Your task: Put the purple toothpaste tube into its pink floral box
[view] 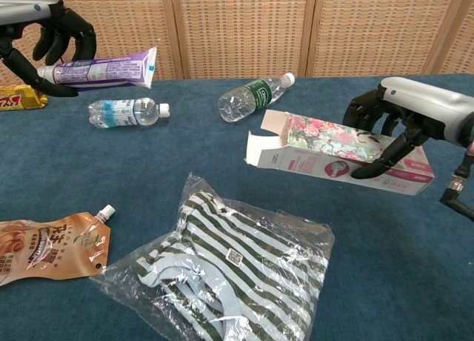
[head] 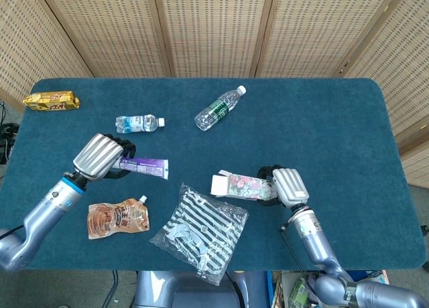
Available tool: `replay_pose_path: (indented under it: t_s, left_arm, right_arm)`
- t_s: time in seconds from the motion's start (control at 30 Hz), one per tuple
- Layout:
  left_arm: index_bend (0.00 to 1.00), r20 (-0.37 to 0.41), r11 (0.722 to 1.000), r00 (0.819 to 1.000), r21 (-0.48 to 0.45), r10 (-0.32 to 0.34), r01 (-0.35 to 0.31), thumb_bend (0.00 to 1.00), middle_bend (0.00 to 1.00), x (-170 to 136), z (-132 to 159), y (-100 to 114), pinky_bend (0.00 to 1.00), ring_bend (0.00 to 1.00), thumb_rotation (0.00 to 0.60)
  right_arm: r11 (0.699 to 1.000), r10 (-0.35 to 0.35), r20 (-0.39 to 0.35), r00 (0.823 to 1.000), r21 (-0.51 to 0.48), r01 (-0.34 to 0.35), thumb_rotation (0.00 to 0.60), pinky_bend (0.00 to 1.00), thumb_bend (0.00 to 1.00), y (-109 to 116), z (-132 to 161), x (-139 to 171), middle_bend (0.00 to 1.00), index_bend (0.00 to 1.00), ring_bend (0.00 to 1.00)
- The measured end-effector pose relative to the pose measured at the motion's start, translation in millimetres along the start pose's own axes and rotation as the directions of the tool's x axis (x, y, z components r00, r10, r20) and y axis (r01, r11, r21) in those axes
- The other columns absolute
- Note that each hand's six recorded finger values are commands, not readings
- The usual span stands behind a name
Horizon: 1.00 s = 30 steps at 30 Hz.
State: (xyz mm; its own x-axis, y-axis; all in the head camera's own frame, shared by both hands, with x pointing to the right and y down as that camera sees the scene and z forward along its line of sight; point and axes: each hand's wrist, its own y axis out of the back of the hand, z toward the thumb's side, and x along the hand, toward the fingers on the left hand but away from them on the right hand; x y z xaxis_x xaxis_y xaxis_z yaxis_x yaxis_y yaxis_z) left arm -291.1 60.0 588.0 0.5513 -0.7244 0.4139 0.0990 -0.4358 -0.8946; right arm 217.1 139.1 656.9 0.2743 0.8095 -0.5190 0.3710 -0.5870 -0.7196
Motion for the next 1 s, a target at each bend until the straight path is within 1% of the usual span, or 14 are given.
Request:
replay_pose_path:
  t_s: [0.13, 0.27, 0.47, 0.6, 0.77, 0.83, 1.0]
  left_arm:
    - [0.82, 0.025, 0.995, 0.997, 0.062, -0.076, 0.074, 0.27, 0.69, 8.4, 9.7, 10.9, 0.61, 0.62, 0.6]
    - [0.82, 0.017, 0.979, 0.988, 0.136, -0.156, 0.152, 0.27, 0.69, 15.7, 15.4, 26.6, 0.61, 0.62, 0.6]
    - [0.82, -0.011, 0.954, 0.974, 0.197, -0.227, 0.224, 0.27, 0.69, 23.8, 27.8, 46.1, 0.61, 0.62, 0.6]
    - [0.82, -0.019, 0.937, 0.966, 0.238, -0.257, 0.254, 0.27, 0.69, 29.3, 41.5, 53.6, 0.61, 0.62, 0.6]
    - [0.82, -0.021, 0.917, 0.956, 0.276, -0.293, 0.287, 0.27, 0.69, 33.1, 61.5, 57.3, 0.61, 0.62, 0.6]
    - [0.82, -0.029, 0.913, 0.954, 0.281, -0.3, 0.295, 0.27, 0.69, 33.6, 66.0, 57.7, 0.61, 0.62, 0.6]
    - [0.82, -0.058, 0.905, 0.951, 0.297, -0.303, 0.306, 0.27, 0.69, 35.7, 74.3, 55.8, 0.61, 0.62, 0.6]
  right_arm:
    - [1.0, 0.003, -0.017, 1.0, -0.001, -0.003, 0.6, 0.46, 0.11, -1.4, 7.9, 0.2, 0.54, 0.59, 0.39]
    - [1.0, 0.009, -0.023, 1.0, -0.009, -0.01, 0.6, 0.46, 0.11, -4.9, 11.7, 0.9, 0.54, 0.6, 0.39]
    - [1.0, 0.019, -0.032, 0.999, -0.022, -0.02, 0.6, 0.46, 0.11, -9.1, 14.1, 3.2, 0.54, 0.6, 0.39]
    - [0.999, 0.02, -0.039, 0.999, -0.026, -0.021, 0.6, 0.46, 0.11, -9.5, 16.0, 3.7, 0.54, 0.61, 0.39]
    - [1.0, 0.012, -0.057, 0.998, -0.006, -0.012, 0.6, 0.46, 0.11, -7.3, 21.1, -0.1, 0.54, 0.61, 0.39]
    - [1.0, 0.005, -0.065, 0.998, 0.0, -0.005, 0.6, 0.46, 0.11, -6.5, 25.0, -2.6, 0.54, 0.61, 0.39]
    - [0.999, -0.007, -0.072, 0.997, -0.045, 0.004, 0.6, 0.46, 0.11, -5.3, 38.5, -7.1, 0.54, 0.61, 0.39]
